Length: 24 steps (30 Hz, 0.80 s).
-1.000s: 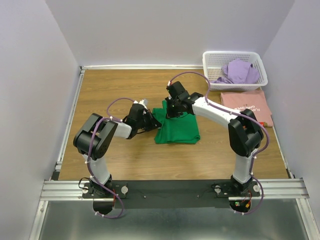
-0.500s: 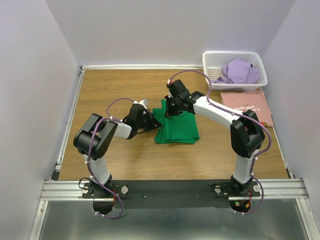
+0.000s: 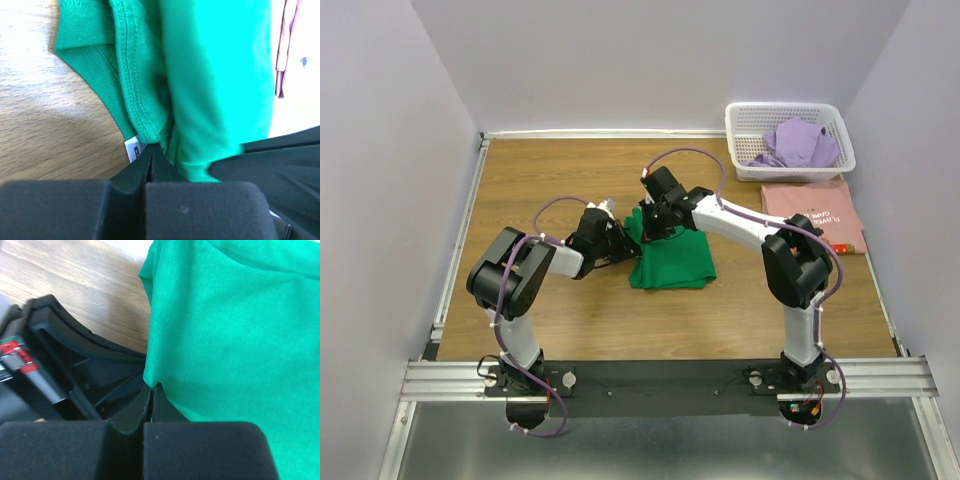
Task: Fold and stack the t-shirts
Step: Fold the tshirt
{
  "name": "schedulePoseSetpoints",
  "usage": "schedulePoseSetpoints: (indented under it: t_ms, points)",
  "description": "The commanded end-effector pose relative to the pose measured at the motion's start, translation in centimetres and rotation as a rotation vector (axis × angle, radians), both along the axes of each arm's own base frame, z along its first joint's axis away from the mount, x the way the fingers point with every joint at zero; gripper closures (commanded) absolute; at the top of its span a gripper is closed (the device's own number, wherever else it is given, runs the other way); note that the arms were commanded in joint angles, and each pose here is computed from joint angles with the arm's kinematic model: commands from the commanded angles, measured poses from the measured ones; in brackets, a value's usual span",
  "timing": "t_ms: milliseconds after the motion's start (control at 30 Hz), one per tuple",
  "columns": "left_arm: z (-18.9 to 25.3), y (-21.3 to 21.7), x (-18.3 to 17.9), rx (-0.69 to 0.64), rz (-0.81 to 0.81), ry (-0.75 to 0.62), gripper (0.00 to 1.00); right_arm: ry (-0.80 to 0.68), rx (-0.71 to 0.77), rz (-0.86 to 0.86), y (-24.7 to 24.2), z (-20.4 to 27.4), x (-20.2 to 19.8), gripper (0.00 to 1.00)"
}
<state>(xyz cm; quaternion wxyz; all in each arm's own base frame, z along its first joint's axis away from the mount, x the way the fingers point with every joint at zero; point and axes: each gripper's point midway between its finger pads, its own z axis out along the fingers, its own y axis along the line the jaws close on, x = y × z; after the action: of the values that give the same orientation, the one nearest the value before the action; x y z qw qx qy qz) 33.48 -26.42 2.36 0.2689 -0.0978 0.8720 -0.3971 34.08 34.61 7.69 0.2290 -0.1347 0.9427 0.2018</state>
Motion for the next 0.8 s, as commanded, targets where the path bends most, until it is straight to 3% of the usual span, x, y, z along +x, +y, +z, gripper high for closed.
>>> schedulePoseSetpoints:
  t_ms: [0, 200, 267, 367, 400, 633, 767]
  points:
    - [-2.6, 0.7, -2.2, 0.053, -0.012, 0.081, 1.0, 0.005, 0.01, 0.067, 1.3, -0.4, -0.5, 0.99]
    - [-2.5, 0.7, -2.2, 0.051, -0.011, 0.084, 1.0, -0.001, 0.0, 0.085, 1.7, -0.7, -0.6, 0.95]
    - [-2.4, 0.8, -2.3, 0.048, -0.007, 0.085, 1.0, 0.0, -0.003, 0.086, 1.7, -0.9, -0.6, 0.86]
    - [-2.0, 1.0, -2.5, 0.042, 0.012, 0.089, 0.99, -0.002, -0.002, 0.079, 1.6, -0.7, -0.6, 0.61]
    - [-1.9, 1.2, -2.5, 0.042, 0.019, 0.089, 0.99, -0.008, -0.001, 0.076, 1.6, -0.5, -0.5, 0.59]
    - [0.9, 3.7, -1.5, 0.107, 0.121, 0.045, 0.84, -0.122, 0.013, 0.013, 0.7, 4.0, 0.7, 0.52]
    - [3.4, 6.4, -0.6, 0.168, 0.222, 0.008, 0.71, -0.184, -0.002, -0.027, -0.9, 6.0, 0.8, 0.39]
